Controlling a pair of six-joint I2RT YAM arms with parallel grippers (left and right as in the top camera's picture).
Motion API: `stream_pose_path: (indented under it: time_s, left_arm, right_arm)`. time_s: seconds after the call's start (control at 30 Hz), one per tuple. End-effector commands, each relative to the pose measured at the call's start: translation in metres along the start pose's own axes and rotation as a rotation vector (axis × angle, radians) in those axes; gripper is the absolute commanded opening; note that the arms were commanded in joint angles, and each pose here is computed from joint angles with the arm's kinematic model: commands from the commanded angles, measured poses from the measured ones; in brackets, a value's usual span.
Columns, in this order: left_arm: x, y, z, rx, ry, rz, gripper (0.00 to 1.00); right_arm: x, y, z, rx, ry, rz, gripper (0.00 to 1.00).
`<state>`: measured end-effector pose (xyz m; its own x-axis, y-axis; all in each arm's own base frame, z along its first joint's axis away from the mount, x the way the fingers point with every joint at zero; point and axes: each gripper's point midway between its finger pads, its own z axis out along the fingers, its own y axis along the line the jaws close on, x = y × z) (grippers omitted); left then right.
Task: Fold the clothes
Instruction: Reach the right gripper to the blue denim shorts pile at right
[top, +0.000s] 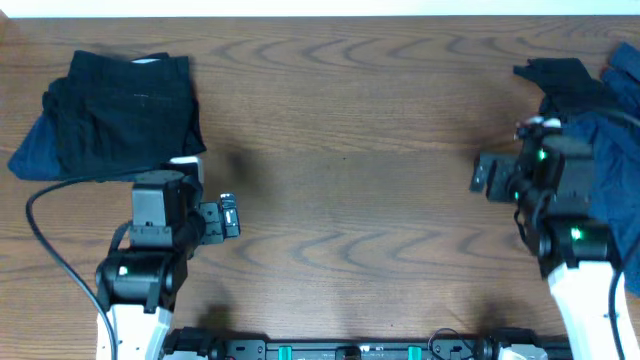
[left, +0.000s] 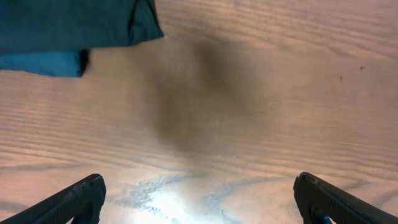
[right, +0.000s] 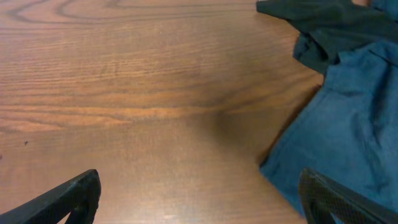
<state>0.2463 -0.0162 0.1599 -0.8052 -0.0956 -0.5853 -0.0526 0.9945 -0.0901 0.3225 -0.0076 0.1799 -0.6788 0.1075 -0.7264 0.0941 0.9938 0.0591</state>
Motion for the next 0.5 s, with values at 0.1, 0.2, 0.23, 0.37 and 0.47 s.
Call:
stream_pose_path:
  time_s: [0.1, 0.2, 0.23, 0.37, 0.47]
  left_arm:
    - [-0.003, -0.012, -0.003, 0.061, 0.006, -0.007, 0.98]
    - [-0.004, -0.012, -0.003, 0.061, 0.005, -0.007, 0.98]
    - [-0.004, -0.012, -0.003, 0.061, 0.005, -0.007, 0.98]
    - [-0.004, -0.012, -0.003, 0.062, 0.003, -0.006, 0.98]
    - [-0.004, -0.012, -0.003, 0.062, 0.003, -0.006, 0.98]
  right_arm:
    - [0.002, -0.056, 0.019, 0.294, 0.057, 0.019, 0.99]
    - [0.022, -0.089, 0.027, 0.444, 0.138, 0.076, 0.99]
    - [0.027, -0.092, 0.032, 0.448, 0.161, 0.084, 0.99]
    - [0.047, -0.104, 0.052, 0.460, 0.250, 0.099, 0.99]
    - [0.066, -0.115, 0.065, 0.495, 0.330, 0.088, 0.99]
